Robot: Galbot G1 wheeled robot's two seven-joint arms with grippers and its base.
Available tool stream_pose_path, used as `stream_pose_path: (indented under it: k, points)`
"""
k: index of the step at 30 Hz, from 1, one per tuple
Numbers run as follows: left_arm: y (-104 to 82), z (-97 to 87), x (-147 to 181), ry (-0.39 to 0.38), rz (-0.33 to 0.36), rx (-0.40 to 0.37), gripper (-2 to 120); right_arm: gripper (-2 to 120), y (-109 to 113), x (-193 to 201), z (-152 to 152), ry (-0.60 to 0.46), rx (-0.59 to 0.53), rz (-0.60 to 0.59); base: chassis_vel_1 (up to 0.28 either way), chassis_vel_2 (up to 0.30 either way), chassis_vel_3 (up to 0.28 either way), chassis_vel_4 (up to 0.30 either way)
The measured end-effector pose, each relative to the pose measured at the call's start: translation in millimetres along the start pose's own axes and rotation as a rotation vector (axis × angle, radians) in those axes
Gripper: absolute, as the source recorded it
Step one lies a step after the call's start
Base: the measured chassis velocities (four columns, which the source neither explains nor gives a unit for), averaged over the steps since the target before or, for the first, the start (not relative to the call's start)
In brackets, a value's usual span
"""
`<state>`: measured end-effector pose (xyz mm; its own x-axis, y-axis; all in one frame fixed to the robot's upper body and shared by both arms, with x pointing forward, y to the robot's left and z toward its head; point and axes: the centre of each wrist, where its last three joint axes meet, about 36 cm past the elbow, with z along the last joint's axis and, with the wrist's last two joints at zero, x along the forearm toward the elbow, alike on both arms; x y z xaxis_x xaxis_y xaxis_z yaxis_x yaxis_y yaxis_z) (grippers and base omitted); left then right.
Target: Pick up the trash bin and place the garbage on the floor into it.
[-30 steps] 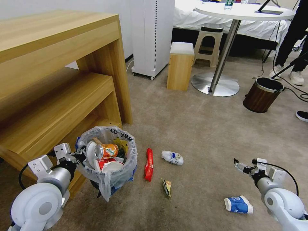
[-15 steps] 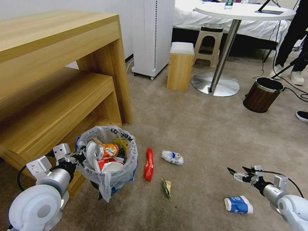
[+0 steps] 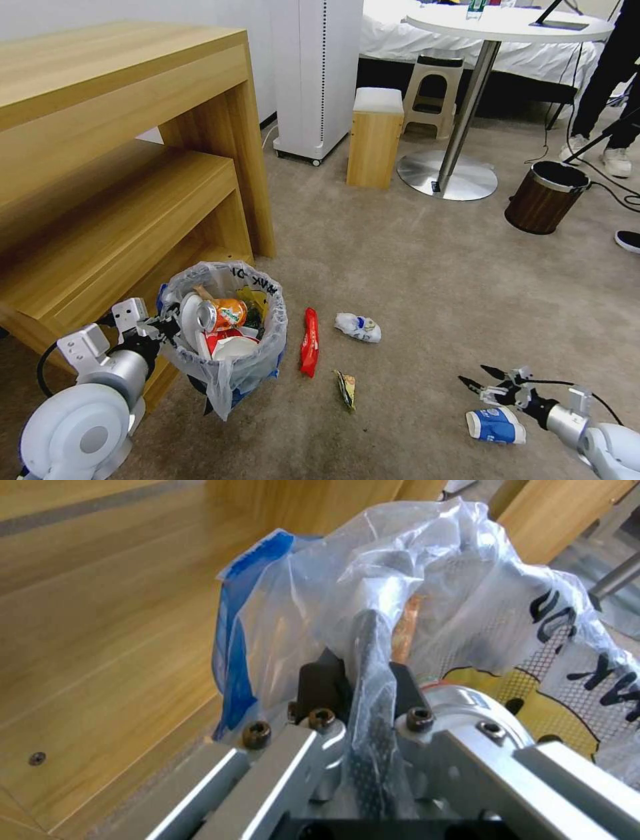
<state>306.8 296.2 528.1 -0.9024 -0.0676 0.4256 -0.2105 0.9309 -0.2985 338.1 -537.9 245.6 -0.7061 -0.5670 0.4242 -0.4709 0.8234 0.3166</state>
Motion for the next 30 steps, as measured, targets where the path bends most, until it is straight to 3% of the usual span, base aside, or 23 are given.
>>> stream_pose_path:
  k: [12, 15, 21, 28, 30]
  points:
    - [-0.5, 0.9, 1, 0.000, -0.002, -0.001, 2, 100, 1, 8, 12, 0.050, 0.003, 0.072, 0.000, 0.000, 0.000, 0.000]
    - [-3.7, 3.6, 1, 0.000, 0.002, -0.003, 2, 100, 1, 12, 15, 0.080, -0.009, 0.204, 0.000, 0.000, 0.000, 0.000]
    - [-5.2, 4.7, 2, -0.001, 0.004, 0.005, 2, 100, 5, 12, 22, 0.145, -0.035, 0.308, 0.000, 0.000, 0.000, 0.000]
    - [-4.4, 5.7, 2, 0.001, 0.003, 0.008, 2, 100, 17, 10, 18, 0.166, -0.044, 0.247, 0.000, 0.000, 0.000, 0.000]
    - [-4.1, 6.4, 0, 0.004, 0.003, 0.009, 2, 100, 28, 11, 16, 0.178, -0.015, 0.154, 0.000, 0.000, 0.000, 0.000]
